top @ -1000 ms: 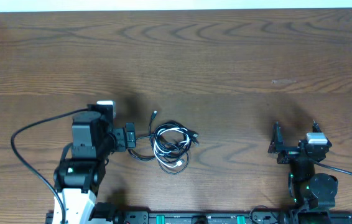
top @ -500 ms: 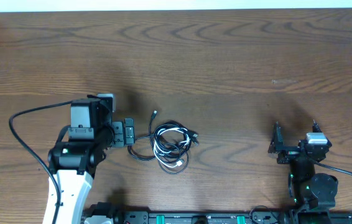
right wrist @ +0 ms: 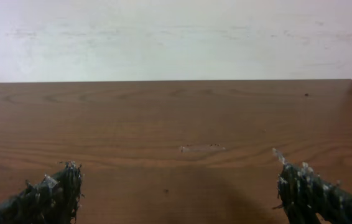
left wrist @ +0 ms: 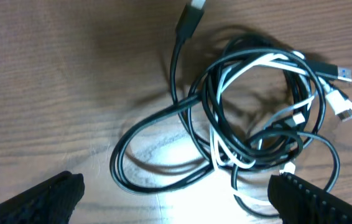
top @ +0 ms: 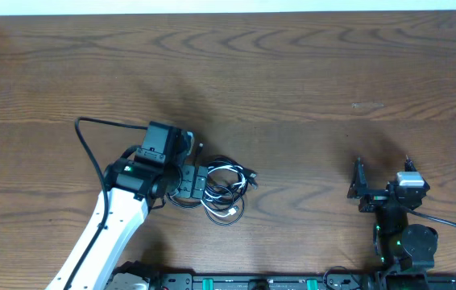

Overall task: Untangle cables
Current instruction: 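Move the left gripper forward and lower it over the tangled cables, then grasp the cable bundle with the left gripper and lift it up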

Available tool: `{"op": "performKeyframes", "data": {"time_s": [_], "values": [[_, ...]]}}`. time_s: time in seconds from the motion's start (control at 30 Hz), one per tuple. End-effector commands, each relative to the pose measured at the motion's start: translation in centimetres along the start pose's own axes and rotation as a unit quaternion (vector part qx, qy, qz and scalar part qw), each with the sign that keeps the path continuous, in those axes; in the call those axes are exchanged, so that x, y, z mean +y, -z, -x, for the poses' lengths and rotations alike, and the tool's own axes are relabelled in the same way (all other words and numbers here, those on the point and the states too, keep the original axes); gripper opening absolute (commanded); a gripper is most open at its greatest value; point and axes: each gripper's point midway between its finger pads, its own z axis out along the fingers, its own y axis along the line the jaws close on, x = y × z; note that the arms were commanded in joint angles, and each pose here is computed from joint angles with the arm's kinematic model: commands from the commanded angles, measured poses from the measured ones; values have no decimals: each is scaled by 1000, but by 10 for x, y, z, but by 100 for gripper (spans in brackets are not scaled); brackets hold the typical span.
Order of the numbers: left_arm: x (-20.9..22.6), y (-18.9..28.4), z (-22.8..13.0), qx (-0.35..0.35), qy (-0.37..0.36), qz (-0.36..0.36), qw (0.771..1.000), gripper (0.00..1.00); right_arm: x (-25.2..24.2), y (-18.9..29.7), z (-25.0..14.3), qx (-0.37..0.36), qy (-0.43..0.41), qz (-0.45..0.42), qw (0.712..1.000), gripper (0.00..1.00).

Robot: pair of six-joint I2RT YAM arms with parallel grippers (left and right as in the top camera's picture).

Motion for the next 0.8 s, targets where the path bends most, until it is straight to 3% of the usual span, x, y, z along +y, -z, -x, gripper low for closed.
{"op": "performKeyframes", "data": {"time_s": [0.0, 0.17, 0.3, 0.4, 0.47, 0.77], "values": [[-1, -1, 7, -1, 4, 2, 1000, 100, -2, 0, -1, 0, 8, -4, 1000, 99], [-8, -3, 17, -18, 7, -19, 1000, 100, -2, 0, -1, 0, 8, -4, 1000, 99], [-11, -7, 22, -20, 83, -29, 996, 100, -2, 0, -1, 0, 8, -4, 1000, 99], [-10, -14, 19, -5, 111, -26, 993, 93, -2, 0, -1, 0, 8, -4, 1000, 99], [-10, -22, 15, 14, 141, -22, 990, 82, -2, 0, -1, 0, 8, -4, 1000, 99], [-16, -47, 1, 58, 171, 13, 983, 82, -2, 0, -1, 0, 8, -4, 1000, 99]]}}
